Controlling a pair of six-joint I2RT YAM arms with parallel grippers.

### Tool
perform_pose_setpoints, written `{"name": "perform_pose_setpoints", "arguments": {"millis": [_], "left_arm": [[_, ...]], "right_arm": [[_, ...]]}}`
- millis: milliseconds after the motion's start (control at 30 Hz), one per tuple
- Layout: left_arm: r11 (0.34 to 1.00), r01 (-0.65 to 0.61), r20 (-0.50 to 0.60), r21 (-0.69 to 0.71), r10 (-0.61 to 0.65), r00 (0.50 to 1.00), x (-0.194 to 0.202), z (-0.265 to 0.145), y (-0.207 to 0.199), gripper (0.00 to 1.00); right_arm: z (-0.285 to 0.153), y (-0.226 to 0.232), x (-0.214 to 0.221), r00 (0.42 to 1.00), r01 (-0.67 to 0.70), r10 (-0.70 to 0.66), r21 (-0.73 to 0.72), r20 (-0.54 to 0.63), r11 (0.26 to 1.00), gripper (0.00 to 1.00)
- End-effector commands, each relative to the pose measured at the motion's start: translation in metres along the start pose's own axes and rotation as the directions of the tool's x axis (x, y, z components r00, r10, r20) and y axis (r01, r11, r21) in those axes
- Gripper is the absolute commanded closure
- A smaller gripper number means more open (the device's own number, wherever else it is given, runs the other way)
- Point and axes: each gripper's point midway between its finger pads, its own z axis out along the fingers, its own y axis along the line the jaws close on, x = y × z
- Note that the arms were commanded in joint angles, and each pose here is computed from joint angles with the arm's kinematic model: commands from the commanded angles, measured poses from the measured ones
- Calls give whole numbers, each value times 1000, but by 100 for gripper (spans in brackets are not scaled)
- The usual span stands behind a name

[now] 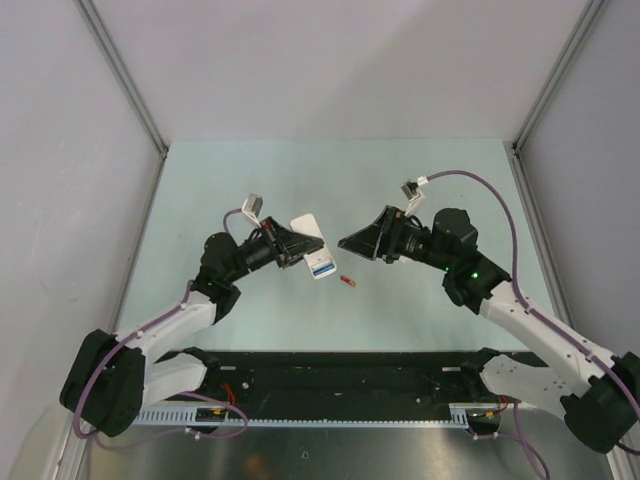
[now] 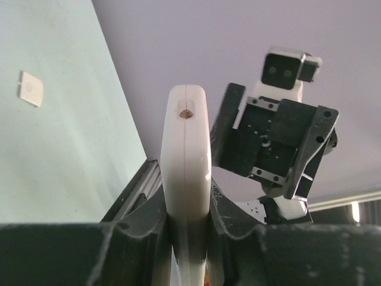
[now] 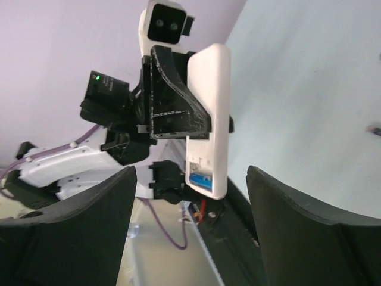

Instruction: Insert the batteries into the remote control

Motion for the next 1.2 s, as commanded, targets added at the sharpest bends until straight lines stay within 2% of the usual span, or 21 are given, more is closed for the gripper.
{"name": "perform_pose_setpoints", "arguments": {"millis": [0,33,133,200,300,433,633,767,1000,1167], "left_arm": [[998,-57,40,39,56,998,-9,-16,-7,100],[996,-71,42,46,69,997,-9,-20,-9,100],[996,-84,34,39,83,996,-5,-31,-2,100],[995,-91,35,36,89,995,-1,-39,4,100],[996,-83,33,26,82,996,6,-50,13,100],[996,-74,16,43,73,997,18,-66,15,100],[991,-112,33,78,110,993,32,-84,15,100],[994,-93,6,56,93,996,41,-88,29,100],[991,-115,-2,61,116,993,43,-88,29,100],[990,-122,-5,63,123,992,43,-89,29,100]], "right_arm": [[-23,-45,8,991,136,-128,253,-48,958,23],[-26,-66,7,987,161,-156,350,-43,923,23],[-31,-118,31,959,282,-220,517,-178,808,27],[-25,-137,50,929,363,-248,539,-276,760,29],[-16,-166,61,889,450,-286,572,-357,686,32],[-8,-197,58,854,519,-327,605,-405,604,36],[6,-218,54,846,530,-319,610,-427,589,46],[12,-226,62,832,551,-319,603,-454,577,51],[27,-224,65,771,635,-399,565,-496,526,46],[43,-223,64,735,676,-430,526,-524,516,44]]}}
